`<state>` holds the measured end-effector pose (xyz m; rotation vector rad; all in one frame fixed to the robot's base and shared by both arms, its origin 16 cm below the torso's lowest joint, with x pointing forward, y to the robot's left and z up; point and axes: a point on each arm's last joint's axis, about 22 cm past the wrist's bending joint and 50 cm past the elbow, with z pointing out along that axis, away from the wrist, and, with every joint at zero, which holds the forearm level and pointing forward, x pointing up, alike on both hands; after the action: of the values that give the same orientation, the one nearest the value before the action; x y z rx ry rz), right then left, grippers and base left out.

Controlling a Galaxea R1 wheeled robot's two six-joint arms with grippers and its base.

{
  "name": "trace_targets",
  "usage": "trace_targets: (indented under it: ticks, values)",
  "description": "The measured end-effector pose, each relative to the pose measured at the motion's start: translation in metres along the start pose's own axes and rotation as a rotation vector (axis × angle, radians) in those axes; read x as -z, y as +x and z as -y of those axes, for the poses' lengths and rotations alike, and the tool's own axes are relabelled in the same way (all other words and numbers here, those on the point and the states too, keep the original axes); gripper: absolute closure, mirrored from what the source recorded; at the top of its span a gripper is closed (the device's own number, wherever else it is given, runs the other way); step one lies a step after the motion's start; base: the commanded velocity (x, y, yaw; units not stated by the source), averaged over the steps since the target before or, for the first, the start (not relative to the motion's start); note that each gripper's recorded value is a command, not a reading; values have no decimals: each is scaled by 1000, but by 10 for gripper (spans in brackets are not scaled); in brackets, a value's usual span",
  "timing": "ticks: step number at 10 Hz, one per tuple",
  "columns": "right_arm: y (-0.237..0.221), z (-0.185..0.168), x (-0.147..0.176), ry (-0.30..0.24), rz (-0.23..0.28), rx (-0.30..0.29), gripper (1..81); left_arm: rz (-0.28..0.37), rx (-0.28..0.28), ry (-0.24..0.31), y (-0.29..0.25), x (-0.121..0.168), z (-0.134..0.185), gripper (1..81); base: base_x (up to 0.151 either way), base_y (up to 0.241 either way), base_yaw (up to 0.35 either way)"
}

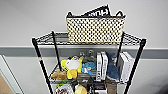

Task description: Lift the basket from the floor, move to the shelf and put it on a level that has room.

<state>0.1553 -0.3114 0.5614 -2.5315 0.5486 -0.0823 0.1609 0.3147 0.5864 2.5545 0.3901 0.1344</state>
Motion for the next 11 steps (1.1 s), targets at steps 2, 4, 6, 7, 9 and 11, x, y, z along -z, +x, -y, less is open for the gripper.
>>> trace_targets:
  ticks: [2, 4, 6, 7, 9, 11]
  values:
    - [-14, -3, -27, -15, 0, 39, 10, -11, -17, 15, -12, -31, 5, 10, 0, 0, 0]
    - [-50, -14, -50, -41, 38, 55, 10, 23, -25, 19, -47, -64, 2, 10, 0, 0, 0]
    - [-68, -26, -66, -71, 51, 80, 10, 37, -39, 48, -69, -85, 11, 10, 0, 0, 0]
    - [-74, -29, -76, -86, 49, 97, 10, 35, -53, 54, -76, -95, 10, 10, 0, 0, 0]
    - [-96, -37, -94, -117, 64, 117, 10, 51, -68, 72, -98, -115, 11, 10, 0, 0, 0]
    - [-112, -46, -108, -157, 70, 132, 10, 50, -91, 107, -106, -126, 20, 10, 0, 0, 0]
